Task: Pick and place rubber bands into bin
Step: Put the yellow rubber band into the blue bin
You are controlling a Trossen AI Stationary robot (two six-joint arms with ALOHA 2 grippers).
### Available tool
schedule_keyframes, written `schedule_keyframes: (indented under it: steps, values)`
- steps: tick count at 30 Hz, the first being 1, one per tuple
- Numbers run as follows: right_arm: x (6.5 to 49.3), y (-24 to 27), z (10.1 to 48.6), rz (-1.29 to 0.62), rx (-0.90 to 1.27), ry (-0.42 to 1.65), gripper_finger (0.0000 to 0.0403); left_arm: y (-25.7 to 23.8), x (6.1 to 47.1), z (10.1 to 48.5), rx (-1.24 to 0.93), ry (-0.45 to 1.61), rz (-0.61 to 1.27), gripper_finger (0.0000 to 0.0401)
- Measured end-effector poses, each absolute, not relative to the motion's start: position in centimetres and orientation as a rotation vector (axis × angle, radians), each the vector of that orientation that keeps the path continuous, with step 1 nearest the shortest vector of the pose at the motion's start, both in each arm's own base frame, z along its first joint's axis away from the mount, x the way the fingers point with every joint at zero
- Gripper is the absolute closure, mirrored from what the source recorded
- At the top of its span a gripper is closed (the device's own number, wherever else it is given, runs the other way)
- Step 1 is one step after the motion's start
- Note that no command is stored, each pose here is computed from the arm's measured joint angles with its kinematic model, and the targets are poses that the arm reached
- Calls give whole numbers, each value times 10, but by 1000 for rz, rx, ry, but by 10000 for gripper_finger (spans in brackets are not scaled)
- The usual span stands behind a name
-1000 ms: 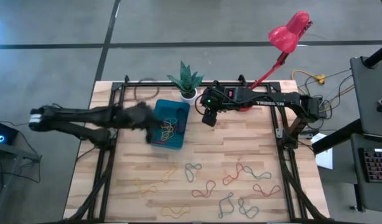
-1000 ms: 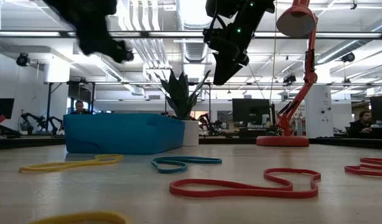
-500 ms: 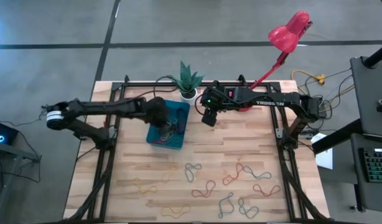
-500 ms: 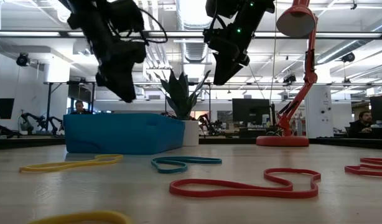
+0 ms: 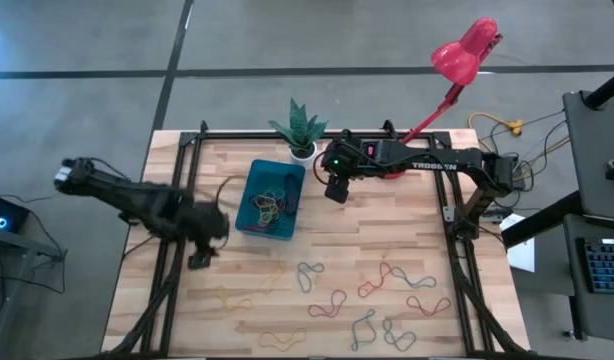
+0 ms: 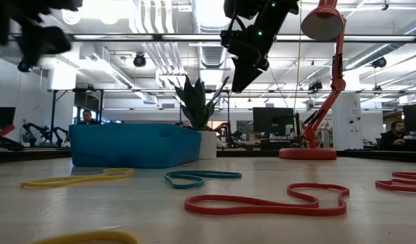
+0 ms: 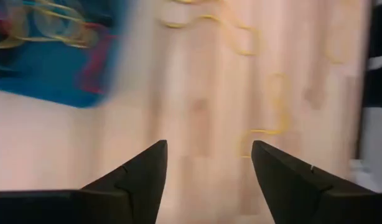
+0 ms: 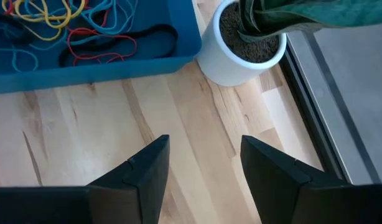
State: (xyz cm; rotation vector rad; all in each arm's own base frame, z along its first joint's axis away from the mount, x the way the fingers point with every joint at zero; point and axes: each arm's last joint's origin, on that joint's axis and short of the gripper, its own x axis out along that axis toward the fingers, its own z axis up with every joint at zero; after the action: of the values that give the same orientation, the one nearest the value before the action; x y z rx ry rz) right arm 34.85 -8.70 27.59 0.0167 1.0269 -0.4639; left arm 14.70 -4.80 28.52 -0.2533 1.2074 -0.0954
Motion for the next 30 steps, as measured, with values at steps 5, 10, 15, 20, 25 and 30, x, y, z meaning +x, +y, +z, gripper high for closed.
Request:
schedule_keyframes:
  steps: [5, 10, 15, 20, 25, 30]
  values:
    - [349, -87, 276, -462, 17, 1018, 218, -90, 146, 271, -249, 1214, -176, 194]
    - [349, -89, 276, -452, 0, 1022, 218, -117, 151, 235, -161, 1336, -175, 196]
    - [348, -92, 276, -457, 2, 1023, 218, -132, 168, 209, -137, 1359, -163, 196]
    - [348, -92, 276, -451, -4, 1028, 218, -149, 179, 192, -158, 1304, -228, 196]
    - [348, -92, 276, -447, -11, 1030, 218, -159, 176, 175, -89, 1374, -222, 196]
    - [348, -93, 276, -449, -10, 1030, 218, -169, 173, 161, -17, 1401, -201, 196]
